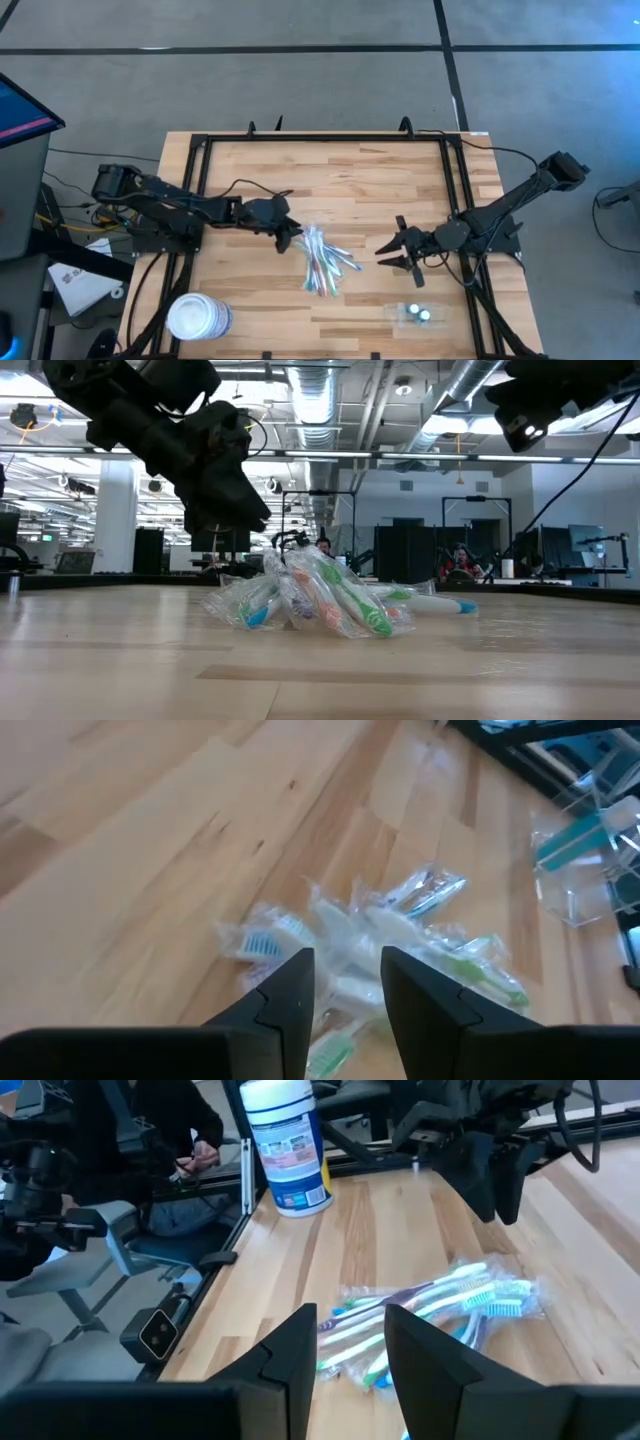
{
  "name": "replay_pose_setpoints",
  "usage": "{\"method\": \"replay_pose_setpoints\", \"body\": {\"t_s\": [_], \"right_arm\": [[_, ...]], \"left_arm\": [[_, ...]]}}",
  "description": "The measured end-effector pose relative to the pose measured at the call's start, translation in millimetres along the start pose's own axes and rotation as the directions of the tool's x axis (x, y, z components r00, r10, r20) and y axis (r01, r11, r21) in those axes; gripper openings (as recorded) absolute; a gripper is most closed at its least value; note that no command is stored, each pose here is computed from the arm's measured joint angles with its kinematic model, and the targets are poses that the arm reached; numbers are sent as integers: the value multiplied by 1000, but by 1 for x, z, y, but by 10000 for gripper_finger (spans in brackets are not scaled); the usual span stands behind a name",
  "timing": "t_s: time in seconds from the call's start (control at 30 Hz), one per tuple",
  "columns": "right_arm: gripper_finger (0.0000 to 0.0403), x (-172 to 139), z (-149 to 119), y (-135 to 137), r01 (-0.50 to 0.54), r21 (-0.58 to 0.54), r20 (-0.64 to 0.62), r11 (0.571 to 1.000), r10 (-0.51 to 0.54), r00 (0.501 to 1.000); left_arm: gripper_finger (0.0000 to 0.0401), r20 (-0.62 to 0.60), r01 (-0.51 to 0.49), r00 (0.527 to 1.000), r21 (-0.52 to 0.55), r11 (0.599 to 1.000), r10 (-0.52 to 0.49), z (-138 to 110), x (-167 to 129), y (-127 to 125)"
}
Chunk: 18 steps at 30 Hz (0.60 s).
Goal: Pick & Place toothbrushing station
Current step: Put the purple toothbrush into the transparent organizer
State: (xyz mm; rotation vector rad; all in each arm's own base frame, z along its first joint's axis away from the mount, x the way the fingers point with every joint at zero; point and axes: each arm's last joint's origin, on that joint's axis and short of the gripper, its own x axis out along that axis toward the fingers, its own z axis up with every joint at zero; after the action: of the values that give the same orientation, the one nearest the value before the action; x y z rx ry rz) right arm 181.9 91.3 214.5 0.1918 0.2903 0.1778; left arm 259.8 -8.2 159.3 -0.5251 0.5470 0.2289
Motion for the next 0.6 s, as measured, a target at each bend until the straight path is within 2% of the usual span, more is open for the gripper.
{"method": "replay_pose_setpoints", "body": {"t_s": [0.27,0.5,0.6], "right_arm": [[111,0,-1,-1,10,-5,-18,1000,-10,1000],[111,0,-2,-1,10,-5,-20,1000,-11,1000],[111,0,-2,-1,11,-6,-22,1000,-11,1000]], "left_arm": [[113,-46,-31,999,-66,997,28,-12,16,6],[113,-46,24,999,-78,997,-28,-17,29,6],[113,-60,17,998,-95,995,-23,-20,32,7]]}}
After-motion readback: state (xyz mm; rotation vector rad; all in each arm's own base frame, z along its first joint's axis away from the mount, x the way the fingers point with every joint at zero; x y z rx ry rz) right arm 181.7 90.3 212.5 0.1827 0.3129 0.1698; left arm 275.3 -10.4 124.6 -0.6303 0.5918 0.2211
